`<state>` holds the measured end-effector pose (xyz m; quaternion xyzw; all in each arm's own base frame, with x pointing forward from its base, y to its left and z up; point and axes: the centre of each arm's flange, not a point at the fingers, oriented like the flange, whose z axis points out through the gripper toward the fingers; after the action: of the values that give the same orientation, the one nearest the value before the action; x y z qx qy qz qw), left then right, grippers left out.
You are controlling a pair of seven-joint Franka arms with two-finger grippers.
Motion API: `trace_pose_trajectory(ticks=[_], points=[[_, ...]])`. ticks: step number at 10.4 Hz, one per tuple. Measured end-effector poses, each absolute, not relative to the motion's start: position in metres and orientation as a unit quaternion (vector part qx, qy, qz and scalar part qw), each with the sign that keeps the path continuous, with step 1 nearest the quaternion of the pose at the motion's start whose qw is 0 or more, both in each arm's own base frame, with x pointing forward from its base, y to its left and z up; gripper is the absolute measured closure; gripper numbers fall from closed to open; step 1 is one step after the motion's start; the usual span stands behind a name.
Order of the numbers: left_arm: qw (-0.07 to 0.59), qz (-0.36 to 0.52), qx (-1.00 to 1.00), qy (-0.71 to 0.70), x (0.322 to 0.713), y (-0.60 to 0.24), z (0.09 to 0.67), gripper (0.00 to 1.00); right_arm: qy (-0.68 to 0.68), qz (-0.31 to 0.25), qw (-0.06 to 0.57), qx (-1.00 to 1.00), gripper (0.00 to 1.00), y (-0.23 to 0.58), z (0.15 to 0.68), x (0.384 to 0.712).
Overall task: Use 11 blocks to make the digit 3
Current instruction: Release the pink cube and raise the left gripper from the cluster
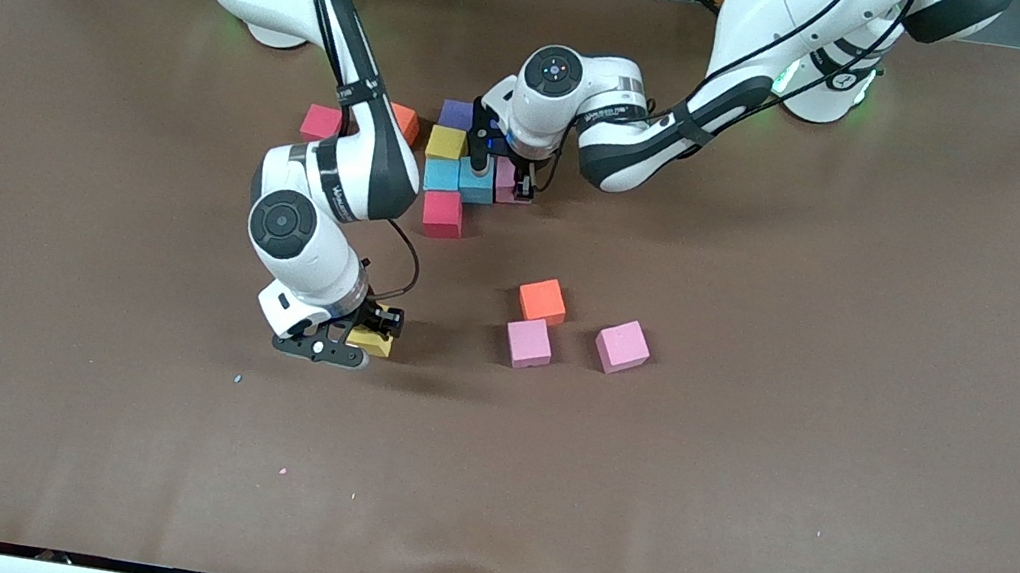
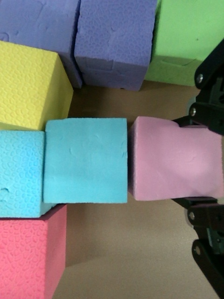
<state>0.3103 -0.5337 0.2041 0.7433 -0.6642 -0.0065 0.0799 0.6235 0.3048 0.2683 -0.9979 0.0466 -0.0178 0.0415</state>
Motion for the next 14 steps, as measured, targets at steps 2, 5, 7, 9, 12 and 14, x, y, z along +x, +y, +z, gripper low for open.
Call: trace_pose_trajectory(ticks=[2,5,7,9,12,14], points=[[0.08,-0.006,0.743,-0.664,0.3105,-0.5336,0.2036,0.45,0.047,-0.018,0.041,-0.998,0.47,0.3047,0.2681,0.6236],[0.082,-0.005,0.745,-0.663,0.3127,-0.5331,0.2022,0.45,0.047,-0.018,0.041,-0.998,0.47,0.3046,0.268,0.6236],[0.082,-0.004,0.745,-0.662,0.3138,-0.5331,0.2022,0.45,0.047,-0.018,0.041,-0.998,0.47,0.3046,0.2679,0.6236],[0.082,-0.004,0.745,-0.662,0.3141,-0.5332,0.2021,0.45,0.047,-0.017,0.041,-0.998,0.47,0.3046,0.2676,0.6235],[0.074,0.003,0.738,-0.671,0.3142,-0.5336,0.2026,0.45,0.047,-0.017,0.041,-0.998,0.47,0.3046,0.2674,0.6234],[0.072,0.004,0.736,-0.673,0.3145,-0.5337,0.2028,0.45,0.049,-0.017,0.04,-0.998,0.47,0.3027,0.2675,0.6242]])
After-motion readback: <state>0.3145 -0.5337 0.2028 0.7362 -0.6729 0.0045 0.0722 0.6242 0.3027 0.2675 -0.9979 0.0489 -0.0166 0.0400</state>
